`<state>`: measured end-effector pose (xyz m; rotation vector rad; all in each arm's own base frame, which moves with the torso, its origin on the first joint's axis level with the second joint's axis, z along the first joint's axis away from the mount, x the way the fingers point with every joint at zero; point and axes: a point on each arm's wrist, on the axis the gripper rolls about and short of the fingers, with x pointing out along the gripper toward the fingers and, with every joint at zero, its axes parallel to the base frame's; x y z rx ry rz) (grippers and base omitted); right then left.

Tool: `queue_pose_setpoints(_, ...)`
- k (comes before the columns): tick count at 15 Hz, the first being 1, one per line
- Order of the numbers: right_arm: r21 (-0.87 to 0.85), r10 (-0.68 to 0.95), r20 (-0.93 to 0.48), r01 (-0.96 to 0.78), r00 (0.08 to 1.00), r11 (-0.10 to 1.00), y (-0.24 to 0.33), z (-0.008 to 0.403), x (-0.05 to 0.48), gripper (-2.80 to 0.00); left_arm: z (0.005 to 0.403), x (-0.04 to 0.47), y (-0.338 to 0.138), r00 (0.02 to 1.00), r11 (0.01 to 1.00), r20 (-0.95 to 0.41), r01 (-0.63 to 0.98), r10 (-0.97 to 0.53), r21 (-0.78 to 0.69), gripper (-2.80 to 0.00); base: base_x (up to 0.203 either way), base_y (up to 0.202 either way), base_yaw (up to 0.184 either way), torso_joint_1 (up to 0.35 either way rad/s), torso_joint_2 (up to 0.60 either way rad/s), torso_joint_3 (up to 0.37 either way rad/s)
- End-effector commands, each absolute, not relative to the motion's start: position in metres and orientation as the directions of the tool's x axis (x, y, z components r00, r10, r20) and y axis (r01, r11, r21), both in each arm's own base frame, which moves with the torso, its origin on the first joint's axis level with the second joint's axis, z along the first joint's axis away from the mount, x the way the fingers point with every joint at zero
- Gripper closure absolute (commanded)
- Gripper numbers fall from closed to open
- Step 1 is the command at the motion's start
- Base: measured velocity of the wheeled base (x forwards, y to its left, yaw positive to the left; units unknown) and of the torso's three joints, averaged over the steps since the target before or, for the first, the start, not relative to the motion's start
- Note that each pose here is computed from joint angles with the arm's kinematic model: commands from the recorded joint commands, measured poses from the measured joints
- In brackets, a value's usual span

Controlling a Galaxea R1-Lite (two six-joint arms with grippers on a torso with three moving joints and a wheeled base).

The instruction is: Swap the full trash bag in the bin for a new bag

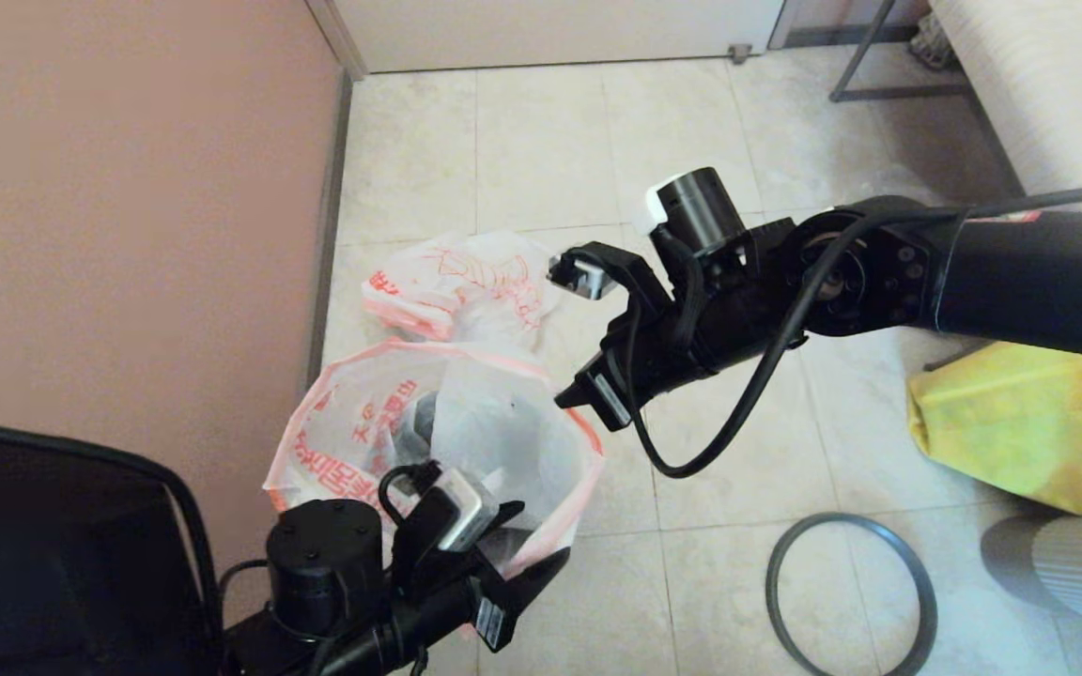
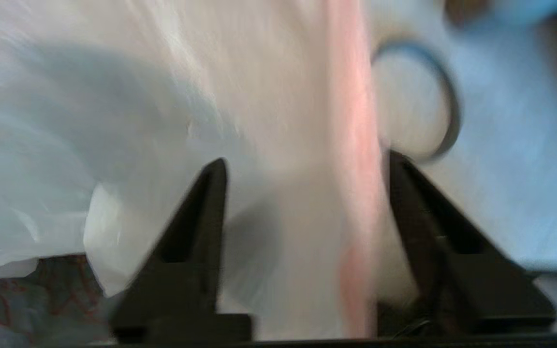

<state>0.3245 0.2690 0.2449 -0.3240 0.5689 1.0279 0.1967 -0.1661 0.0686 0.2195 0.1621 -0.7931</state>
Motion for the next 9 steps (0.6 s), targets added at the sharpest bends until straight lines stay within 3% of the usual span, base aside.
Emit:
queue_pose_setpoints(1, 0.014, 0.712, -0.579, -0.868, 0.398, 0.496, 0.268, 0.246, 0.325, 0.00, 0.096, 0.184, -0.157, 0.728, 0.723, -0.127, 0.685, -0.674, 0.094, -2.80, 0.000, 0.000, 0.000, 0.000, 0.00, 0.000)
queue_pose_setpoints(4, -0.008, 0.682, -0.590, -0.848, 0.432, 0.530, 0.269, 0.244, 0.326, 0.00, 0.110, 0.175, -0.144, 0.840, 0.843, -0.075, 0.538, -0.538, -0.019, -2.80, 0.000, 0.000, 0.000, 0.000, 0.00, 0.000)
queue_pose_setpoints(9, -0.023, 0.681, -0.524, -0.807, 0.512, 0.590, 0.273, 0.245, 0.336, 0.00, 0.086, 0.157, -0.130, 0.922, 0.944, -0.205, 0.314, -0.328, -0.098, -2.80, 0.000, 0.000, 0.000, 0.000, 0.00, 0.000)
